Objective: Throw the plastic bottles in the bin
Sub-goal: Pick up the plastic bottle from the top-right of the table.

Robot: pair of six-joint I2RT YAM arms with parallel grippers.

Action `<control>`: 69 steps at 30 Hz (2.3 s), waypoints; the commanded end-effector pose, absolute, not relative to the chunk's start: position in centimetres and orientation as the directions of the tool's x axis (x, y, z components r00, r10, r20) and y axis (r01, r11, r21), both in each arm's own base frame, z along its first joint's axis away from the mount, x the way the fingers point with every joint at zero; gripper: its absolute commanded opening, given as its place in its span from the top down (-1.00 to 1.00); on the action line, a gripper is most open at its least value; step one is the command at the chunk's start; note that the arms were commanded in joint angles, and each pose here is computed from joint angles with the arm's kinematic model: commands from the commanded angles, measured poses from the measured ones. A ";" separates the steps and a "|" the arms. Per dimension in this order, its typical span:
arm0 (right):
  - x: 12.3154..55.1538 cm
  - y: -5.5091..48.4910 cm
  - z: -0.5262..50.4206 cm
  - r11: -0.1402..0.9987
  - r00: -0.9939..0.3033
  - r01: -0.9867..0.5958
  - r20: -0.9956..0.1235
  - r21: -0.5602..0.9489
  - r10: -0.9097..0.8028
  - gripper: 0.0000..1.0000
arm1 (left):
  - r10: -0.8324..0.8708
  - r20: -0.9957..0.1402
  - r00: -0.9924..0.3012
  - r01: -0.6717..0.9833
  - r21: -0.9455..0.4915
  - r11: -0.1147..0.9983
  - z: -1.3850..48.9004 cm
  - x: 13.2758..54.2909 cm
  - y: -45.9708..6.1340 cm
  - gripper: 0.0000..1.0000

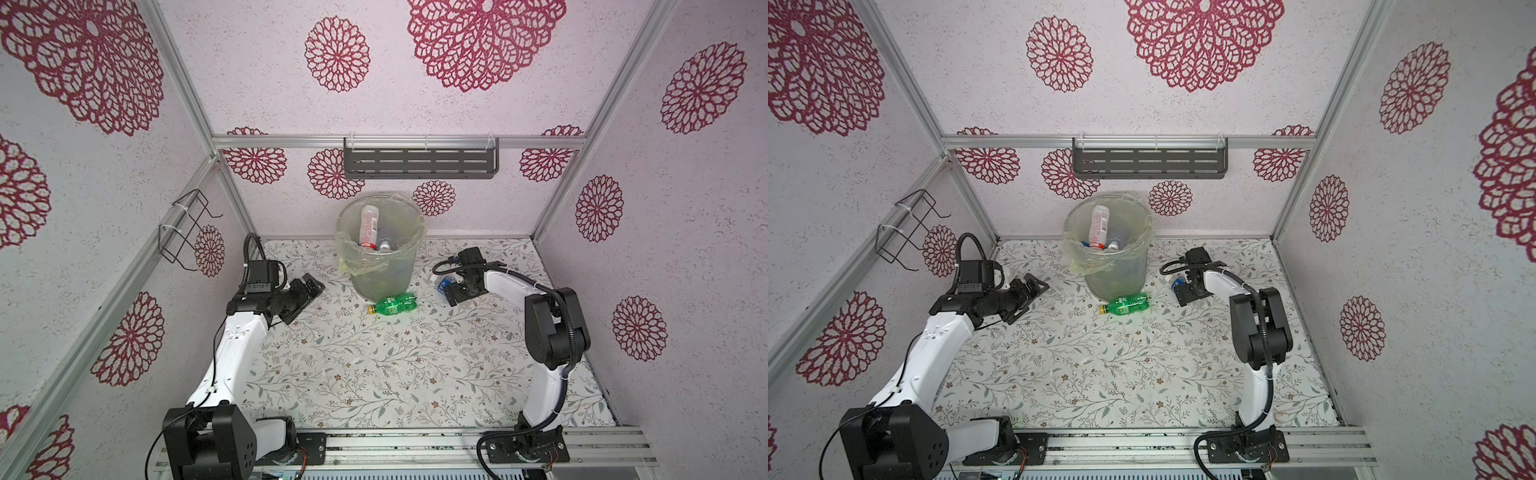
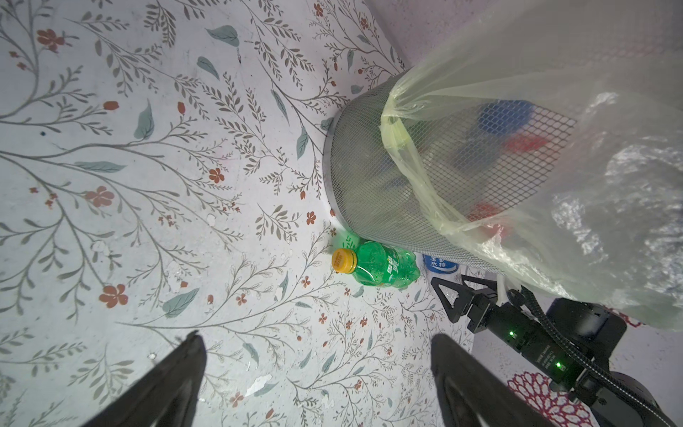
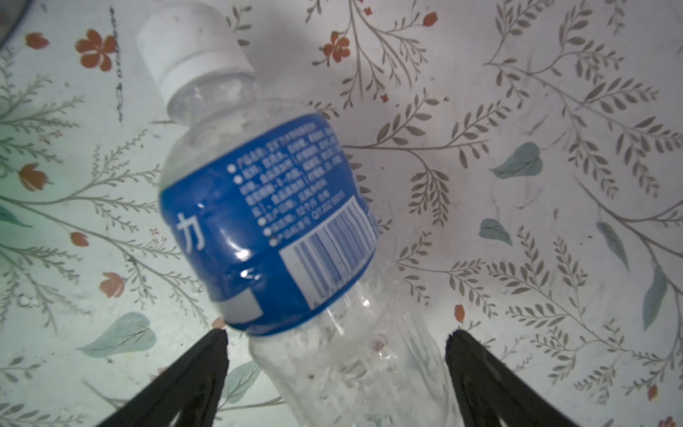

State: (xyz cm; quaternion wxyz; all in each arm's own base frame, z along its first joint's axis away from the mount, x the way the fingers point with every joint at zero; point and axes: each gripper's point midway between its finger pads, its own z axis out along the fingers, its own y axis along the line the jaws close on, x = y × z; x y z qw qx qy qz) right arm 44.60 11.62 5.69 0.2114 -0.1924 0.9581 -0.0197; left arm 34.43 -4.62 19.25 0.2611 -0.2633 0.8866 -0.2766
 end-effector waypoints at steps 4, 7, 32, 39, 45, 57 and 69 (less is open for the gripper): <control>44.2 12.1 5.6 0.948 -0.858 -0.314 -0.413 -0.048 -0.305 -0.63 | -0.612 -0.326 -0.721 -0.284 -0.666 0.689 20.3 34.7 -4.9 -0.95; 43.9 12.4 5.7 0.953 -0.859 -0.302 -0.428 -0.022 -0.282 -0.47 | -0.616 -0.320 -0.720 -0.288 -0.669 0.685 20.2 34.6 -4.8 -0.95; 38.7 13.4 11.0 0.950 -0.846 -0.012 -0.509 0.313 0.157 -0.02 | -0.645 -0.280 -0.711 -0.329 -0.677 0.658 19.3 34.9 -4.0 -0.95; 36.4 14.4 14.0 0.900 -0.782 0.005 -0.559 0.435 0.275 -0.01 | -0.650 -0.268 -0.711 -0.326 -0.694 0.642 19.1 35.0 -4.2 -0.95; 34.5 15.5 17.6 0.826 -0.711 -0.021 -0.589 0.564 0.384 -0.01 | -0.654 -0.262 -0.709 -0.333 -0.694 0.638 19.0 35.1 -4.1 -0.95; 33.5 16.0 23.6 0.788 -0.645 -0.063 -0.628 0.612 0.436 0.01 | -0.661 -0.274 -0.698 -0.341 -0.685 0.644 19.1 35.2 -3.7 -0.95; 33.3 18.8 28.8 0.730 -0.594 -0.136 -0.644 0.670 0.481 0.02 | -0.668 -0.298 -0.682 -0.342 -0.677 0.652 19.4 35.0 -3.3 -0.95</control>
